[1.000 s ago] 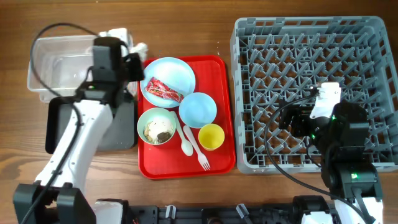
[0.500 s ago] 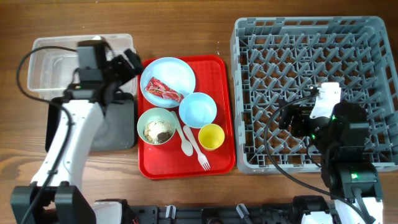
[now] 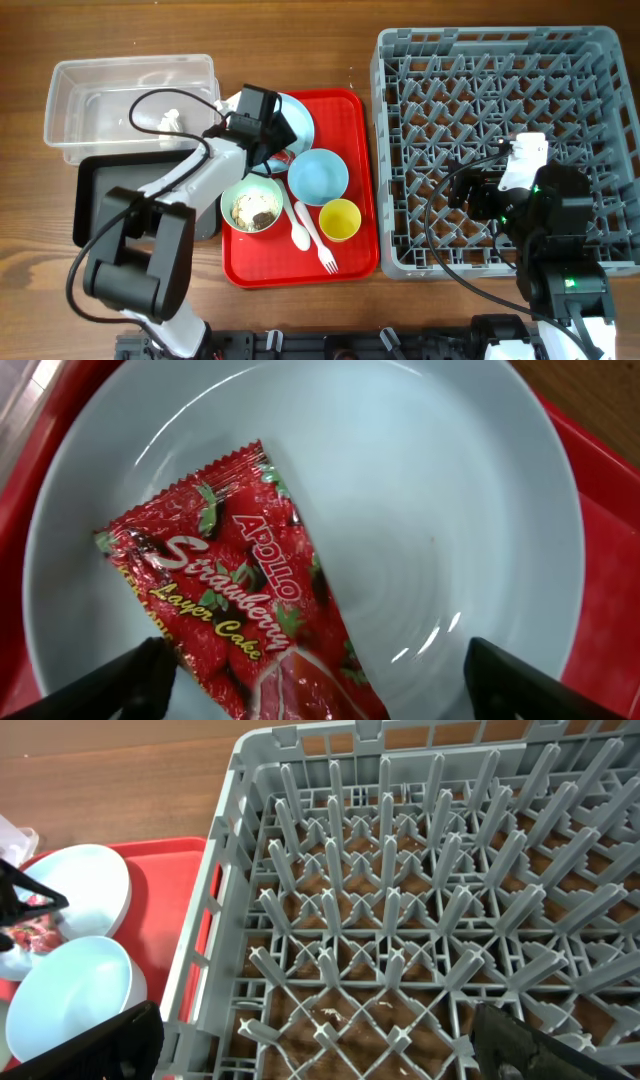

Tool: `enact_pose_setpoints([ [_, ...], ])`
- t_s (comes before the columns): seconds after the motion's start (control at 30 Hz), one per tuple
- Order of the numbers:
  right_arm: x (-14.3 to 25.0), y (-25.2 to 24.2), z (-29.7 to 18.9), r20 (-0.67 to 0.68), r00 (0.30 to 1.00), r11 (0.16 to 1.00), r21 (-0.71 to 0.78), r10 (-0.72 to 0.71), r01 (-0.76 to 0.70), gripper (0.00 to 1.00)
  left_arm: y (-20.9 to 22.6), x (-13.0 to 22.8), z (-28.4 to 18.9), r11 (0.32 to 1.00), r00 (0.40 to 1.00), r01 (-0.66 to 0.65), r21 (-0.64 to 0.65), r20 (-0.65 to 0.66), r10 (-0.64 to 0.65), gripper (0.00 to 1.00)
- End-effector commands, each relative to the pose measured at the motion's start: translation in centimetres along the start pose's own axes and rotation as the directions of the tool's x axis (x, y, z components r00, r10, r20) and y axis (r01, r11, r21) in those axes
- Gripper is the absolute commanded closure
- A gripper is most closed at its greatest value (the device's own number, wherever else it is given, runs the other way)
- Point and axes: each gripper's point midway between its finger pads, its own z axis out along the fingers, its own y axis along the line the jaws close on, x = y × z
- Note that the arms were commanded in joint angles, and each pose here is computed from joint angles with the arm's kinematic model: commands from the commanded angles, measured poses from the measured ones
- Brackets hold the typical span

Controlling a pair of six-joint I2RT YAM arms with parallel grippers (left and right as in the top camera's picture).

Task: Sort waste into correct bins and load items into the dishwasher rack
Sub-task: 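Reach the left gripper to the white plate and grasp the red wrapper, then carry the wrapper left and drop it into the clear bin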

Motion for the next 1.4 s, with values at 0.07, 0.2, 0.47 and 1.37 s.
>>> enact_pose_setpoints([
  [0.07,-1.1,-0.2,-0.5,0.028,0.999,1.0,0.011,-0.018,0.018,0.0,0.6,0.6,1.8,0.999,1.0,0.001,-0.039,-0.01,-0.001,0.2],
  [0.2,-1.1,-0.2,-0.5,0.028,0.999,1.0,0.011,-0.018,0.018,0.0,0.6,0.9,2.1,0.999,1.0,-0.005,-0.042,-0.016,0.004,0.5],
  [0.47,-1.1,-0.2,-0.5,0.028,0.999,1.0,0.011,-0.018,0.018,0.0,0.4,0.7,2.1,0.999,1.0,-0.003,-0.034,-0.008,0.003,0.96],
  [1.37,-1.0,-0.2,-0.5,0.024,1.0,1.0,0.012,-0.018,0.017,0.0,10.3,-13.9,-14.0,0.978,0.919,0.209,-0.015,0.345,-0.191,0.54],
])
